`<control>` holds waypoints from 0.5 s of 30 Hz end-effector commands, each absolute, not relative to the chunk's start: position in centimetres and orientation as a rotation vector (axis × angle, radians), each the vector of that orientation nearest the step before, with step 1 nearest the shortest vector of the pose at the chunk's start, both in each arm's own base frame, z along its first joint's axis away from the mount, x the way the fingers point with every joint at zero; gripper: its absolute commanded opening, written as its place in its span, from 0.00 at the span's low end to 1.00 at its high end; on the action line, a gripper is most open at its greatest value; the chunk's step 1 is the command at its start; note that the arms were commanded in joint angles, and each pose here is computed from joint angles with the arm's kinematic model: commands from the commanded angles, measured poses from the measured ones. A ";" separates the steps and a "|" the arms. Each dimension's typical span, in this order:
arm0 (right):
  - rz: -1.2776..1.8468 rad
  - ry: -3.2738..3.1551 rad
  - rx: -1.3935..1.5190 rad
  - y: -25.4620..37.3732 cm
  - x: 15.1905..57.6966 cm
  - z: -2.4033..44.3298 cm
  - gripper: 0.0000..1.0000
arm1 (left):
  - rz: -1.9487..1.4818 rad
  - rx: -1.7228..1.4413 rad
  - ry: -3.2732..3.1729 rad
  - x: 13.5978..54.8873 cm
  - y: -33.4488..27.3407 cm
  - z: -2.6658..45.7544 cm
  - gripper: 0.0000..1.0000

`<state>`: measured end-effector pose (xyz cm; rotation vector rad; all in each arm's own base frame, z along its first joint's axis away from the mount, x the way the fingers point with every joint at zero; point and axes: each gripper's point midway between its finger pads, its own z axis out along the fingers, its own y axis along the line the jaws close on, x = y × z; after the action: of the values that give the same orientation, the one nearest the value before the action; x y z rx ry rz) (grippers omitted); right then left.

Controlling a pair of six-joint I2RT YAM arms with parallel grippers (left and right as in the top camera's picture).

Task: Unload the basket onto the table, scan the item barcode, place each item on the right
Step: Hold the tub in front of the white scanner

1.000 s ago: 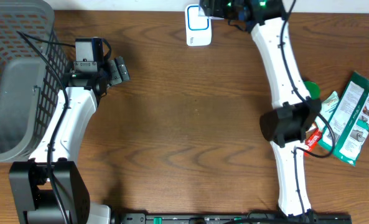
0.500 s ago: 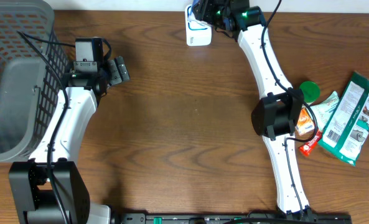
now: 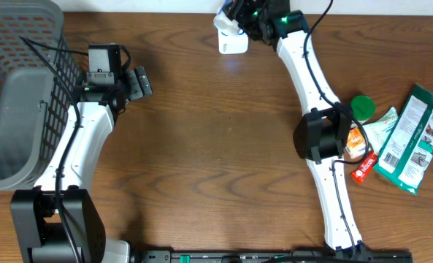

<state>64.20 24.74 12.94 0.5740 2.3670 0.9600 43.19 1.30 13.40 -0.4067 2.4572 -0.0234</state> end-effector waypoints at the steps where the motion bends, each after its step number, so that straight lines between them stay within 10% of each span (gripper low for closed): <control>1: 0.993 2.385 0.649 26.4 63.7 11.6 0.01 | -0.008 -0.425 2.476 43.0 1.6 12.5 0.98; 15: 0.958 2.342 0.720 28.1 63.7 11.8 0.01 | -0.008 -0.425 2.475 43.0 1.6 12.5 0.98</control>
<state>63.29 28.22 11.43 0.6962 2.3683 0.9663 43.21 1.30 13.41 -0.4066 2.4565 -0.0235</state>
